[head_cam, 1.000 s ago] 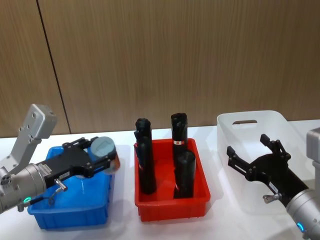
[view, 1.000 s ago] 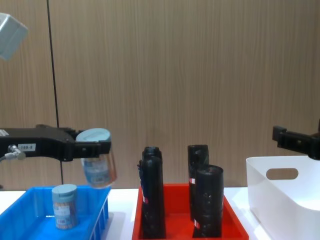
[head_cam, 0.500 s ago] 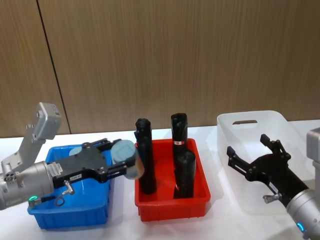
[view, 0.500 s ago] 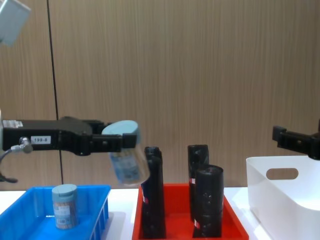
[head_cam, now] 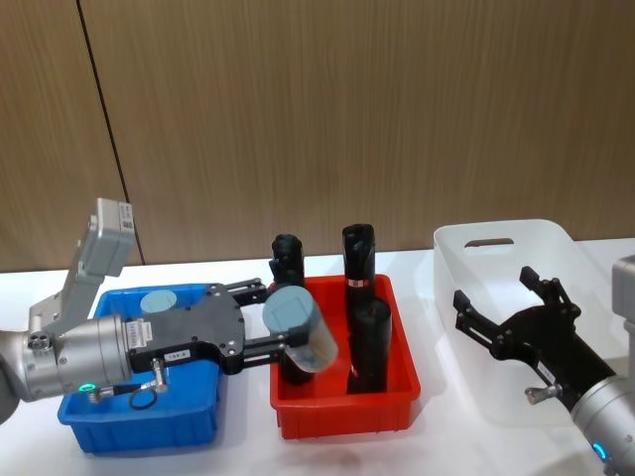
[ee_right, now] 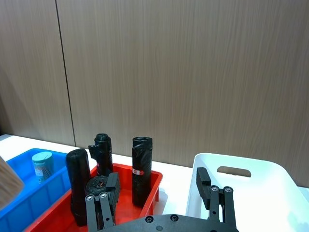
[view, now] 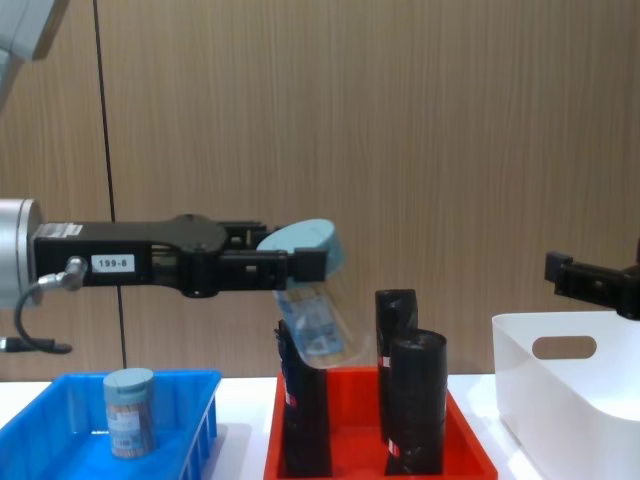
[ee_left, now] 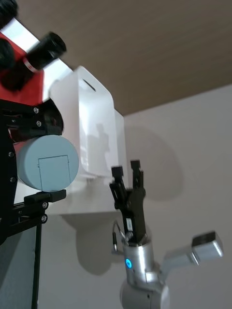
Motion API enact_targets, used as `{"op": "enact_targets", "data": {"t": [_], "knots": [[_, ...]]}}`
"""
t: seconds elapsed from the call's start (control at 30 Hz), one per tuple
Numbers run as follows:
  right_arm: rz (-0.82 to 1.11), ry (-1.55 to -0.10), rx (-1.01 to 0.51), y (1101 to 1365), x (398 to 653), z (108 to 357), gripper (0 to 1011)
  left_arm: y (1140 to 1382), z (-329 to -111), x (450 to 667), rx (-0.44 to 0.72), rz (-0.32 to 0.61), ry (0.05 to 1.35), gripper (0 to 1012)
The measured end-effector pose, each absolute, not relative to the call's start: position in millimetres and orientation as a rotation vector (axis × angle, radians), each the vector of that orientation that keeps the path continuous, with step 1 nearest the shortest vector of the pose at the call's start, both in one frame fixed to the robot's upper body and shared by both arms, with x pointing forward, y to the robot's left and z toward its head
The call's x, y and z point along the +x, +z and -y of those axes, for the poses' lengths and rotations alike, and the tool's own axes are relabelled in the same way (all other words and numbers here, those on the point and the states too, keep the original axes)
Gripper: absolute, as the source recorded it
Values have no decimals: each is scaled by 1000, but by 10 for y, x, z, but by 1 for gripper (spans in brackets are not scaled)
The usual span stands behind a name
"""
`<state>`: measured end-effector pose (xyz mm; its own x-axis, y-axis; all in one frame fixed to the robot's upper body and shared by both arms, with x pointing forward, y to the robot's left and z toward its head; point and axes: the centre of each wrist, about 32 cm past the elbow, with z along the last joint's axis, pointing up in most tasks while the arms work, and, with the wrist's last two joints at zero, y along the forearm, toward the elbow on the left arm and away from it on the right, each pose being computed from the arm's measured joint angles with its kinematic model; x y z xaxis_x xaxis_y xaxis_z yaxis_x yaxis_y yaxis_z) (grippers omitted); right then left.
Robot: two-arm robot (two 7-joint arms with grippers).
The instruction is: Pick the cotton swabs from the blue box and place them into the white box.
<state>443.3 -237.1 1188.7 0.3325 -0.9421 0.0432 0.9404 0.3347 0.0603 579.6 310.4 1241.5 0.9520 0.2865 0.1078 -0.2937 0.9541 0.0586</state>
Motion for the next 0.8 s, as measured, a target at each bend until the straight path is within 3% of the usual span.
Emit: {"op": "enact_targets", "data": {"t": [0.8], "knots": [[76, -1225, 25, 11889, 4435, 2375, 1002, 12422, -2949, 5897, 15, 115, 143, 669]]}}
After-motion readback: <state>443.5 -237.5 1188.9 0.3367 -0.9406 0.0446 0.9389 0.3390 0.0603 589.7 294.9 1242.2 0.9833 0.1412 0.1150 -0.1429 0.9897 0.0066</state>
